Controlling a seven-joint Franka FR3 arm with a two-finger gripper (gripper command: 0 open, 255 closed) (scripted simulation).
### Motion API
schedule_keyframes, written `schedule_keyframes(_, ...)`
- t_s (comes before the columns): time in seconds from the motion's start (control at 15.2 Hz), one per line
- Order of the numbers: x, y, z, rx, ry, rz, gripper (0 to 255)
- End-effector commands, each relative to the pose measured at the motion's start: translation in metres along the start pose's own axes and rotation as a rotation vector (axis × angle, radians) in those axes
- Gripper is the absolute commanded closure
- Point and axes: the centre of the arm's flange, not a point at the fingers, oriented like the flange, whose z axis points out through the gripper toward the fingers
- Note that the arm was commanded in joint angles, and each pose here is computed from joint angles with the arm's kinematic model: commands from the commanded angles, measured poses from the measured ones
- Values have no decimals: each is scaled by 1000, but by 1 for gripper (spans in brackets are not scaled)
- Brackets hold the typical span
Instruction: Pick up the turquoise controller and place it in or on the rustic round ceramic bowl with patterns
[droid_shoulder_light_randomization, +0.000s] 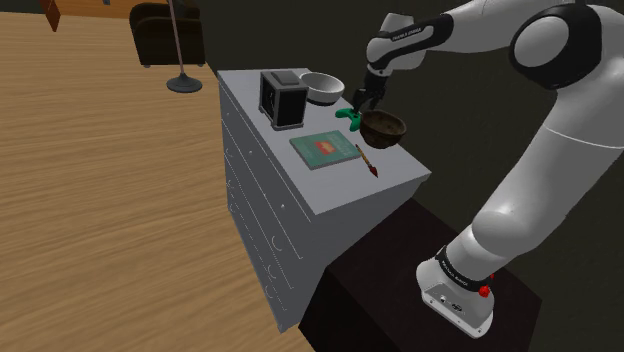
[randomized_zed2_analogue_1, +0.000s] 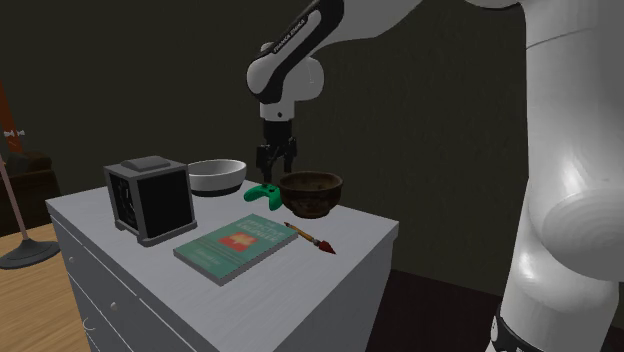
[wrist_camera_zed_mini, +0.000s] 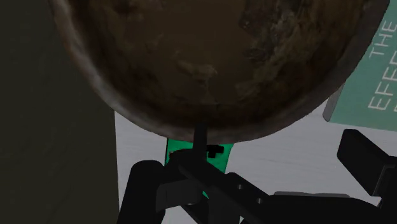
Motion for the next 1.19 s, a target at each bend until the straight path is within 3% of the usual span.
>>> schedule_keyframes(0.0,18,13,10,-10,15,13,0)
schedule_keyframes(0.26,51,42,27,-28,43,39,0)
schedule_keyframes(0.73,53,43,64,-28,43,39,0)
schedule_keyframes(1.12,53,43,67,-28,43,39,0)
